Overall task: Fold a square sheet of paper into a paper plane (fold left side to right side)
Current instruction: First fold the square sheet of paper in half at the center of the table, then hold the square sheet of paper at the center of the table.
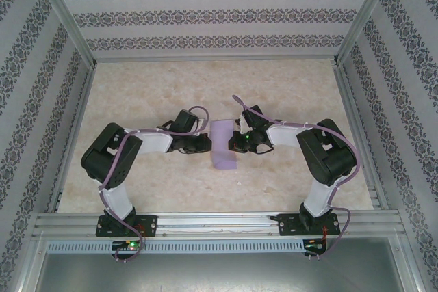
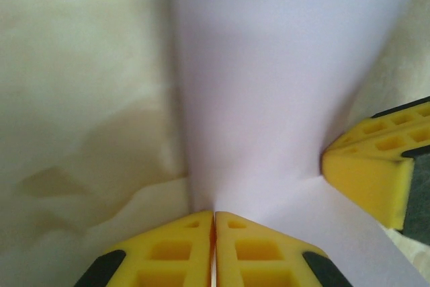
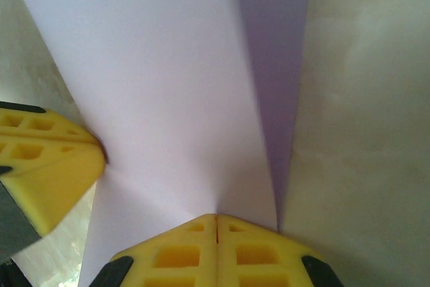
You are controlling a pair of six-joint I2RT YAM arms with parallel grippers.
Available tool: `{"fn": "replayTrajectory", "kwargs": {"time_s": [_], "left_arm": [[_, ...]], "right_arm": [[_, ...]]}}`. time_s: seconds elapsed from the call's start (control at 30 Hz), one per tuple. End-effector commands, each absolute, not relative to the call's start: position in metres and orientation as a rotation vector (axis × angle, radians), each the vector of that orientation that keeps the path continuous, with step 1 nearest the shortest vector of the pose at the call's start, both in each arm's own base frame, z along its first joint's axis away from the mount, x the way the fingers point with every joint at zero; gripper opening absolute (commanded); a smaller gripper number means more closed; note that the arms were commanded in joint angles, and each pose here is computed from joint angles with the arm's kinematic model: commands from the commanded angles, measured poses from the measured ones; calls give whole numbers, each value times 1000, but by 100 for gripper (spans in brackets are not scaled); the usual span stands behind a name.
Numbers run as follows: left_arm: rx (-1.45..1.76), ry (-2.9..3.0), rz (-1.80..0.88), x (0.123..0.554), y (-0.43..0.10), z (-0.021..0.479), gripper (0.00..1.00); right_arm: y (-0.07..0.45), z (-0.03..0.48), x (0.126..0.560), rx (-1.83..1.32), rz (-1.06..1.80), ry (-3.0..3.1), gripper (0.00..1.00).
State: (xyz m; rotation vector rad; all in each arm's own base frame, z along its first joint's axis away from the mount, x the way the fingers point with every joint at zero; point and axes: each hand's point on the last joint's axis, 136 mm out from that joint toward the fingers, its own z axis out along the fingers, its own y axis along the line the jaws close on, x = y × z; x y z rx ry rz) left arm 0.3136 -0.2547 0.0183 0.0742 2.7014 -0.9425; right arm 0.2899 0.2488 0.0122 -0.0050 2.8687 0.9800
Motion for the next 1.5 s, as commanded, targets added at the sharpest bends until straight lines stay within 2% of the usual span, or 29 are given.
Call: {"fn": "replayTrajectory", "kwargs": {"time_s": [0.0, 0.17, 0.4, 0.7, 1.13, 1.3, 1.47], "left_arm": [[-14, 2755, -845, 305, -222, 8, 9], [50, 2661, -911, 310, -228, 41, 7], [154, 2552, -1124, 313, -270, 73, 6], [218, 2613, -1141, 317, -300, 50, 6], [173, 2751, -1049, 306, -289, 5, 6], [161, 2789, -1013, 301, -283, -4, 6], [156, 2812, -982, 298, -279, -9, 6]], "right_arm": [[204, -37, 258, 112, 689, 3076, 0], [209, -33, 260, 111, 731, 3060, 0], [210, -33, 260, 109, 729, 3059, 0], [213, -33, 260, 95, 735, 3060, 0], [220, -25, 265, 67, 790, 3027, 0], [232, -9, 275, 34, 873, 2963, 0], [257, 43, 303, -49, 1050, 2767, 0]]}}
